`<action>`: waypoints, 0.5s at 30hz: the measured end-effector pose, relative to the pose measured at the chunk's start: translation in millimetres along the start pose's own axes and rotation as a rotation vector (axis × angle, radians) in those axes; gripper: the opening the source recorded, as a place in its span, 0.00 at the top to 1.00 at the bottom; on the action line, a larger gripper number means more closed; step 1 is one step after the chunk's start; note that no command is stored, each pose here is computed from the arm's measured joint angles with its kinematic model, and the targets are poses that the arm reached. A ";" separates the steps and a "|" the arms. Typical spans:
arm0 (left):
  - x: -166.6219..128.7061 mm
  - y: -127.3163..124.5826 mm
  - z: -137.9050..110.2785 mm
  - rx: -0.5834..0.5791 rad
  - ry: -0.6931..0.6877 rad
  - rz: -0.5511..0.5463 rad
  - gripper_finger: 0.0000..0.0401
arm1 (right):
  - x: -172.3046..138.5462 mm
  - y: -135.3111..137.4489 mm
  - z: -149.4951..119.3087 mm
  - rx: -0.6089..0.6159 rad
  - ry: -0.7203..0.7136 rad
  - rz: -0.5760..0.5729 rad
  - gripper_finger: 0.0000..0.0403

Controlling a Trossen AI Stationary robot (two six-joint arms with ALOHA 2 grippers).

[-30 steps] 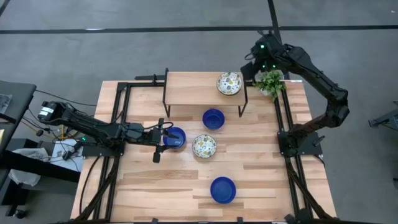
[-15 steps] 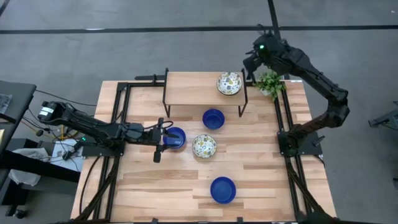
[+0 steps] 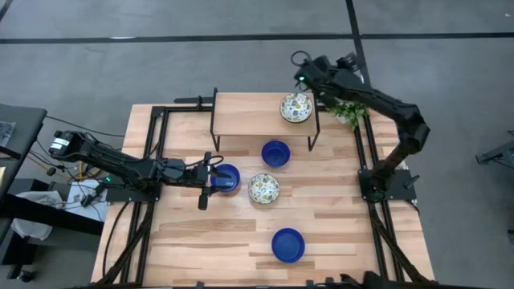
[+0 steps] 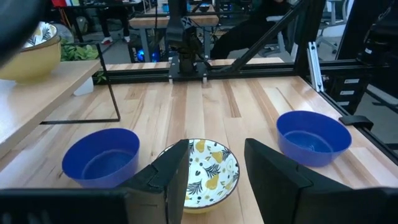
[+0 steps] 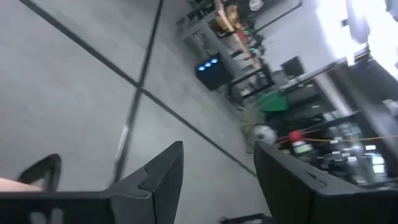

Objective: Pick & Place Mini bowls
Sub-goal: Stack the bottom yellow patterned bowl on the yellow patterned bowl on the shelf

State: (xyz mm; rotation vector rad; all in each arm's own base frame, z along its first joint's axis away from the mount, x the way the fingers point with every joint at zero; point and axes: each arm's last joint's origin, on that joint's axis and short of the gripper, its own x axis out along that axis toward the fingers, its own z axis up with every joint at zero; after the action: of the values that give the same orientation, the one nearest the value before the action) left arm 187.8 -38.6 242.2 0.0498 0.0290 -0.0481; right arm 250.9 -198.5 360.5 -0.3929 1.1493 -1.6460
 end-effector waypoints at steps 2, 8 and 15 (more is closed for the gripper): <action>0.0 0.0 0.0 0.000 0.000 0.000 0.62 | 2.5 14.5 2.7 -0.044 0.006 -0.030 0.55; 0.0 0.0 -0.4 0.001 0.004 0.000 0.62 | 6.7 44.1 7.2 -0.120 0.011 -0.073 0.54; 0.0 -0.1 -0.4 0.001 0.004 -0.001 0.62 | 9.5 62.1 6.7 -0.192 0.023 -0.070 0.55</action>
State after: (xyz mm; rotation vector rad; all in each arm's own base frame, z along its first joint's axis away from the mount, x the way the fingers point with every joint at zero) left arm 187.8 -38.6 241.8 0.0507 0.0327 -0.0488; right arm 286.6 -209.9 309.6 -0.5430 1.3294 -1.6086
